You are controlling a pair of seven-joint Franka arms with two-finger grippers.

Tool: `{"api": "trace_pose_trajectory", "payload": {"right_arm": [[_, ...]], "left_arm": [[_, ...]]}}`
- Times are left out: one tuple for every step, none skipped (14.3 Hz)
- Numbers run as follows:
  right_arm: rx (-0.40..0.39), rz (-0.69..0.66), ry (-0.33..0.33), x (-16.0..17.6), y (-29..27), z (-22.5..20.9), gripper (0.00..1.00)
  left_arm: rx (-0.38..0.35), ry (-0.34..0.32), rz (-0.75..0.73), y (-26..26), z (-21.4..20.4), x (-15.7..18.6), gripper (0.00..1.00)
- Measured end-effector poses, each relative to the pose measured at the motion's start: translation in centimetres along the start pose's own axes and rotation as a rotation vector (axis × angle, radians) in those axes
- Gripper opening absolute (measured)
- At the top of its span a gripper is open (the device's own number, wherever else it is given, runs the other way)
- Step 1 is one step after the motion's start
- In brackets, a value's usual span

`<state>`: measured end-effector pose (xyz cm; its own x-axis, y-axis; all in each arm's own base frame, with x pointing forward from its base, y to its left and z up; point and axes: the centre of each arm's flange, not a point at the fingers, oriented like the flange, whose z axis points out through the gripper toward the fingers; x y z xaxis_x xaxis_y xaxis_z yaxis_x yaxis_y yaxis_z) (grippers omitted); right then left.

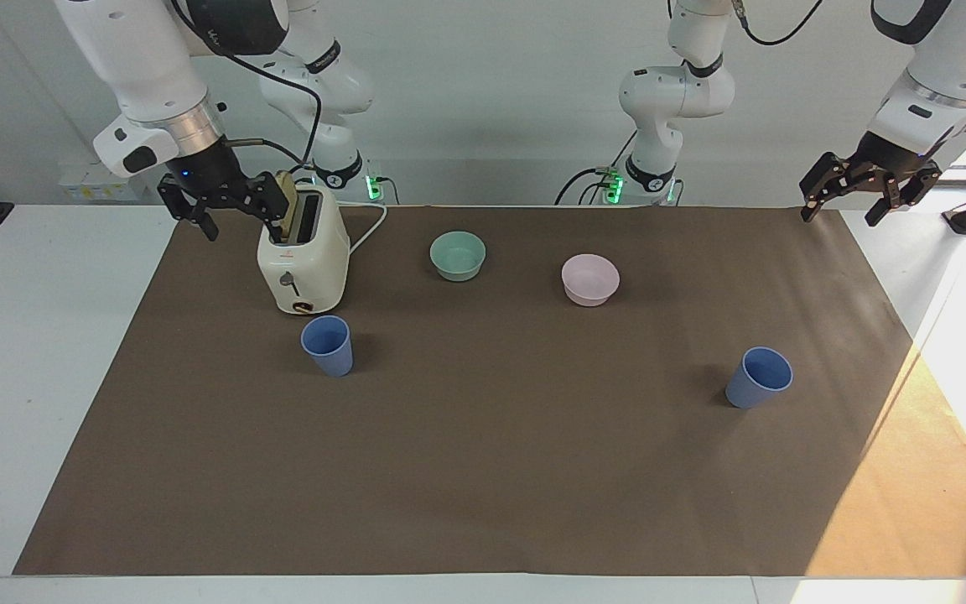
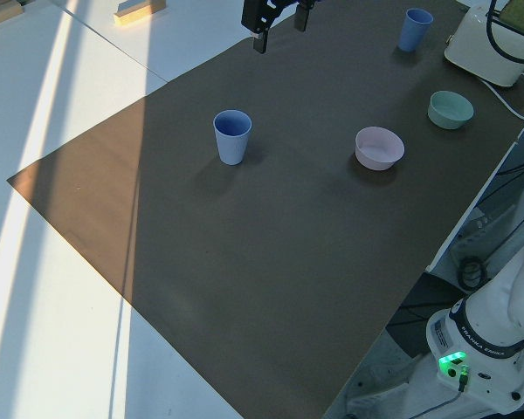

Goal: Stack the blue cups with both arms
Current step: 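Reach the left gripper to the nearby blue cup and grasp it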

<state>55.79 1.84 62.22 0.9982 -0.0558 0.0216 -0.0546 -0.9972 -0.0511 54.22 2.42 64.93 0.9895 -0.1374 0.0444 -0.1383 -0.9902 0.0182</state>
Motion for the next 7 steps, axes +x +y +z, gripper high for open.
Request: {"api": "trace_pose_trajectory", "payload": {"right_arm": [[0.000, 0.000, 0.000, -0.1, 0.0, 0.0, 1.00], [0.000, 0.000, 0.000, -0.1, 0.0, 0.0, 1.00], [0.000, 0.000, 0.000, -0.1, 0.0, 0.0, 1.00], [0.000, 0.000, 0.000, -0.1, 0.0, 0.0, 1.00], [0.000, 0.000, 0.001, -0.1, 0.0, 0.0, 1.00], [0.000, 0.000, 0.001, -0.1, 0.0, 0.0, 1.00], [0.000, 0.000, 0.001, -0.1, 0.0, 0.1, 1.00]], "left_arm": [[0.002, 0.007, 0.000, 0.0, 0.1, 0.2, 1.00], [0.004, 0.015, 0.000, -0.1, 0.4, 0.5, 1.00], [0.006, 0.024, 0.000, -0.2, 1.1, 1.0, 1.00], [0.009, 0.034, 0.000, -0.3, 2.0, 1.6, 1.00], [0.012, 0.042, -0.001, -0.4, 3.1, 2.2, 1.00], [0.014, 0.044, 0.002, -0.5, 4.5, 2.8, 1.00], [0.016, 0.042, 0.012, -0.7, 5.7, 3.3, 1.00]]}}
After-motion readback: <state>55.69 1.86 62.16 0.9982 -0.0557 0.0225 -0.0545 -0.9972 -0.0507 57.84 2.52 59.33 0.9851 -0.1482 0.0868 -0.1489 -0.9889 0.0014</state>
